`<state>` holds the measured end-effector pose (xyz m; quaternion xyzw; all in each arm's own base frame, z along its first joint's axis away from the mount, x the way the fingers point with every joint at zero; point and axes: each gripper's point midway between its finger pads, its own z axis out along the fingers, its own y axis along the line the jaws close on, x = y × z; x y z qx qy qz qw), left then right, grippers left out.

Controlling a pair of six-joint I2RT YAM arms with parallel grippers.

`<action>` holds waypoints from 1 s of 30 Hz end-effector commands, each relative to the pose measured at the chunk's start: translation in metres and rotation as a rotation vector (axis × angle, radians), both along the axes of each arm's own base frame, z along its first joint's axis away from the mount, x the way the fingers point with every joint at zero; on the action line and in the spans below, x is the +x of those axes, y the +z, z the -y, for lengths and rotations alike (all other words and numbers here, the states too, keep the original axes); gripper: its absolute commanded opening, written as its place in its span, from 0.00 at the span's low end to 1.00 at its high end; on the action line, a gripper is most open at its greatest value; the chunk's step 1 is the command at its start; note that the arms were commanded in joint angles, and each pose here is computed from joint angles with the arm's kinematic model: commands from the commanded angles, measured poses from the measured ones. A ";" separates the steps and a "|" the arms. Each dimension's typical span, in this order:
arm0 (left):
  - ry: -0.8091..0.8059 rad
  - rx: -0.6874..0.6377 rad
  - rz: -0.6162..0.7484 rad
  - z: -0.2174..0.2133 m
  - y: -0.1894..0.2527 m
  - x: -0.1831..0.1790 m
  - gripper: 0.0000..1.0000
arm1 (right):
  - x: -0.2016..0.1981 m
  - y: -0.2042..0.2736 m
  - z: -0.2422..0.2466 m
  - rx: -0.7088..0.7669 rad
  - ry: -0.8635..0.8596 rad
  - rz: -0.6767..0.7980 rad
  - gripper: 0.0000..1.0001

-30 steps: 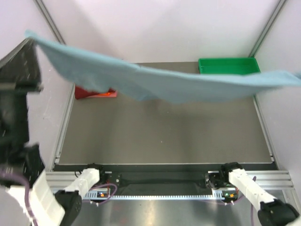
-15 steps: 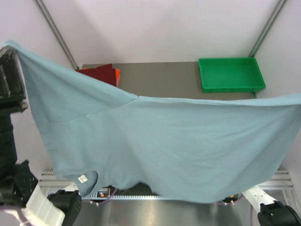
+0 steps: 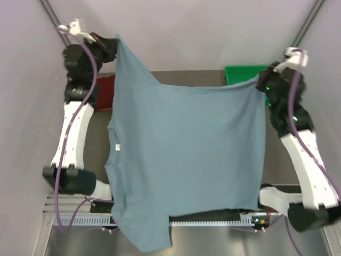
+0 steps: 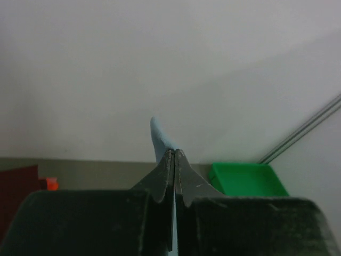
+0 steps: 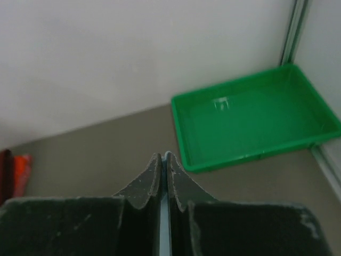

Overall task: Fold and stack the t-shirts
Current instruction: Flatten the tshirt out, then fold the tshirt

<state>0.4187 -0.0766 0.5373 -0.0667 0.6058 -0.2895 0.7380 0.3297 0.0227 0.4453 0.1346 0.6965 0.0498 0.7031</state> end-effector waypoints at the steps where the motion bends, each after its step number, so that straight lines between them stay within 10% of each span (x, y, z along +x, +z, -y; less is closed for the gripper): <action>1: 0.012 0.064 0.077 0.005 -0.021 0.049 0.00 | 0.061 -0.014 -0.002 0.009 0.000 0.061 0.00; 13: -0.029 0.237 -0.110 0.024 -0.187 0.192 0.00 | 0.212 -0.140 -0.004 0.093 0.137 -0.078 0.00; 30: 0.065 0.280 -0.236 0.001 -0.205 0.157 0.00 | 0.232 -0.164 0.001 0.130 0.302 -0.130 0.00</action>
